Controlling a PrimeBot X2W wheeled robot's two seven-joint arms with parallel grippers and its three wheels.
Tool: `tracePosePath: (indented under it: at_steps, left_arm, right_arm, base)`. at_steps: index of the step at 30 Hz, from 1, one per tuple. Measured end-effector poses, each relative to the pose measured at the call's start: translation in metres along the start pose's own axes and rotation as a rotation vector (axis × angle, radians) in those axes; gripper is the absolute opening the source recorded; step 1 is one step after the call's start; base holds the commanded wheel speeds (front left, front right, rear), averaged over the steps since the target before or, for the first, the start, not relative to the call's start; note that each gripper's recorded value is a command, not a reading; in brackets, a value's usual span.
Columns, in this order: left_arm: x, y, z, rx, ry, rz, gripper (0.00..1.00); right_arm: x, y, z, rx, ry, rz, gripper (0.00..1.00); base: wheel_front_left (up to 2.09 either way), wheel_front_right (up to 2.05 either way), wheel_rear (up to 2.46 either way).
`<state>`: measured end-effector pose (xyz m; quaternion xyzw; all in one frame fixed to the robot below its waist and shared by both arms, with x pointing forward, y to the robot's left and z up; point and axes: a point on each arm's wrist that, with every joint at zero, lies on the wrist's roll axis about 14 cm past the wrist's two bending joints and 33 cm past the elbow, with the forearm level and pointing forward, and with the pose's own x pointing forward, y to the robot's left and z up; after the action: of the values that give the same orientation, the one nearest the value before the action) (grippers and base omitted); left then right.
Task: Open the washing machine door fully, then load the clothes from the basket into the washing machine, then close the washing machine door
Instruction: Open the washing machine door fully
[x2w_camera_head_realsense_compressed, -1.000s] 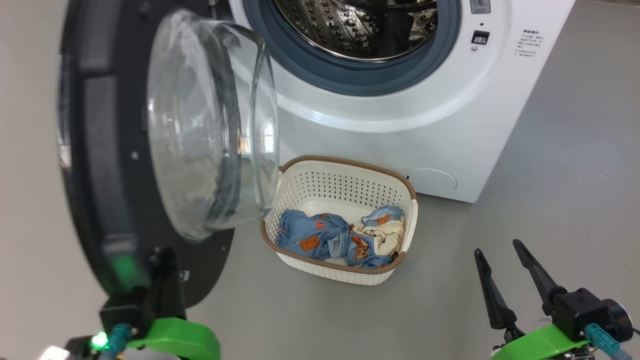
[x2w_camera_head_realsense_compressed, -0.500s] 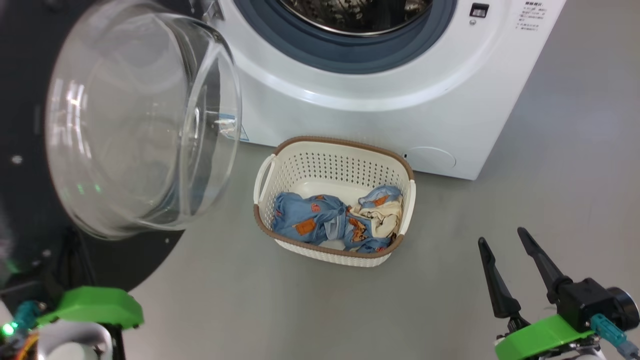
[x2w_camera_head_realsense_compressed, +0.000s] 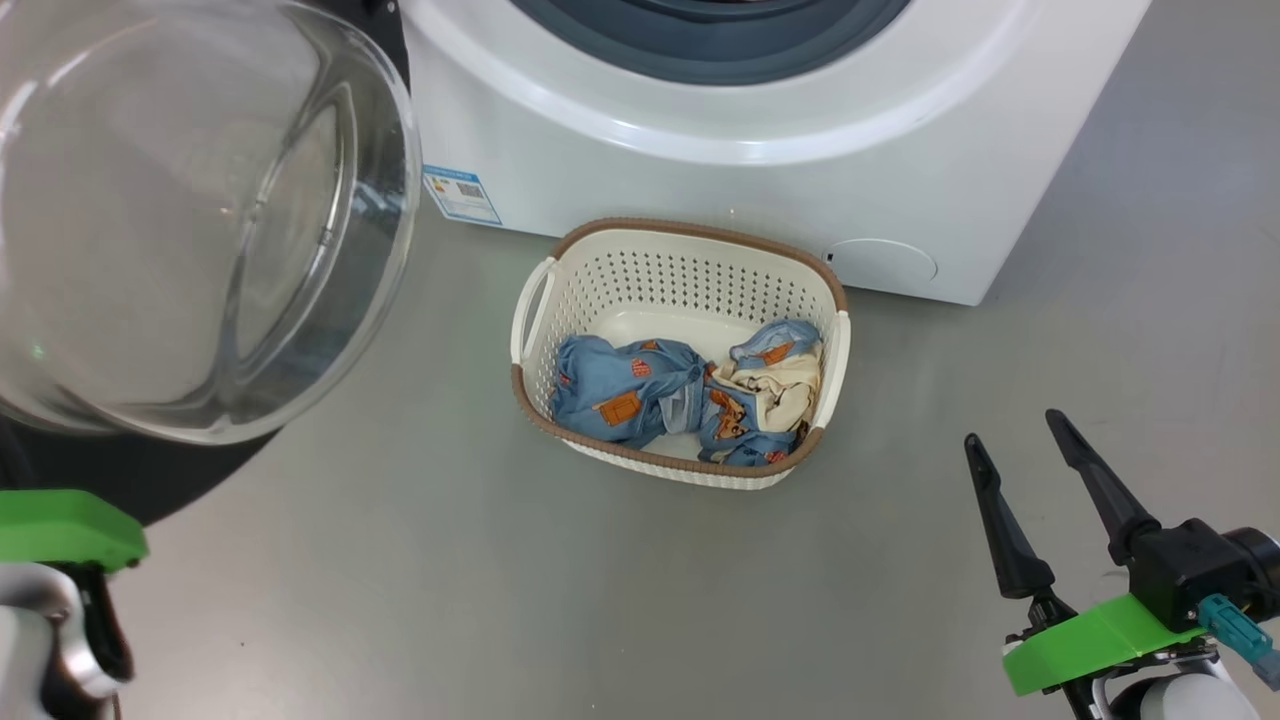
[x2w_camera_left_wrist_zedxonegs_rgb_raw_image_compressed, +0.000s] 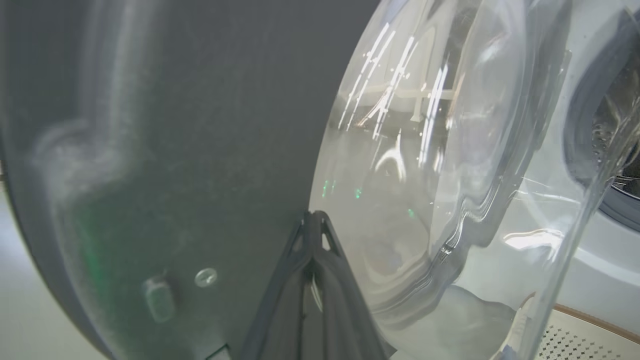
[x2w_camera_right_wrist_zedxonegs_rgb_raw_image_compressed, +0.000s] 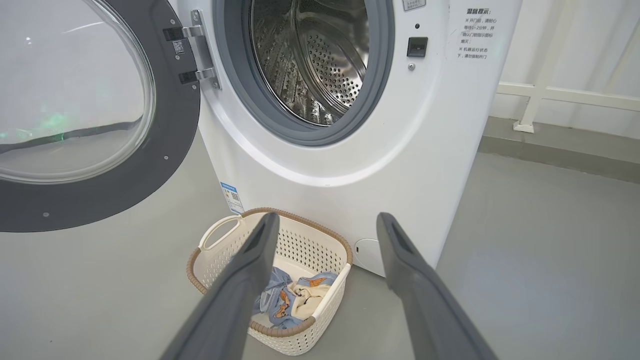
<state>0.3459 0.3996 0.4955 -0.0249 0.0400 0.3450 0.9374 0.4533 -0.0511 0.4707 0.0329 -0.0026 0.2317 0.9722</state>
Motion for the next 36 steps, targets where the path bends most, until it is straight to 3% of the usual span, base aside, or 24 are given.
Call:
tracePosePath:
  at_steps: [17, 29, 36]
  left_arm:
    - [0.030, 0.048, 0.016, 0.020, -0.042, 0.082, 0.00]
    - [0.031, 0.050, 0.026, -0.007, -0.095, 0.088, 0.00]
    - [0.002, 0.047, 0.022, -0.009, -0.129, 0.063, 0.00]
  right_arm:
    - [0.007, -0.005, -0.002, -0.014, 0.003, 0.008, 1.00]
    - [0.002, -0.007, 0.004, 0.007, -0.006, -0.009, 1.00]
    - [-0.003, -0.001, 0.017, 0.015, -0.042, -0.017, 1.00]
  base:
    - [0.00, 0.00, 0.00]
    - [0.00, 0.00, 0.00]
    - [0.00, 0.00, 0.00]
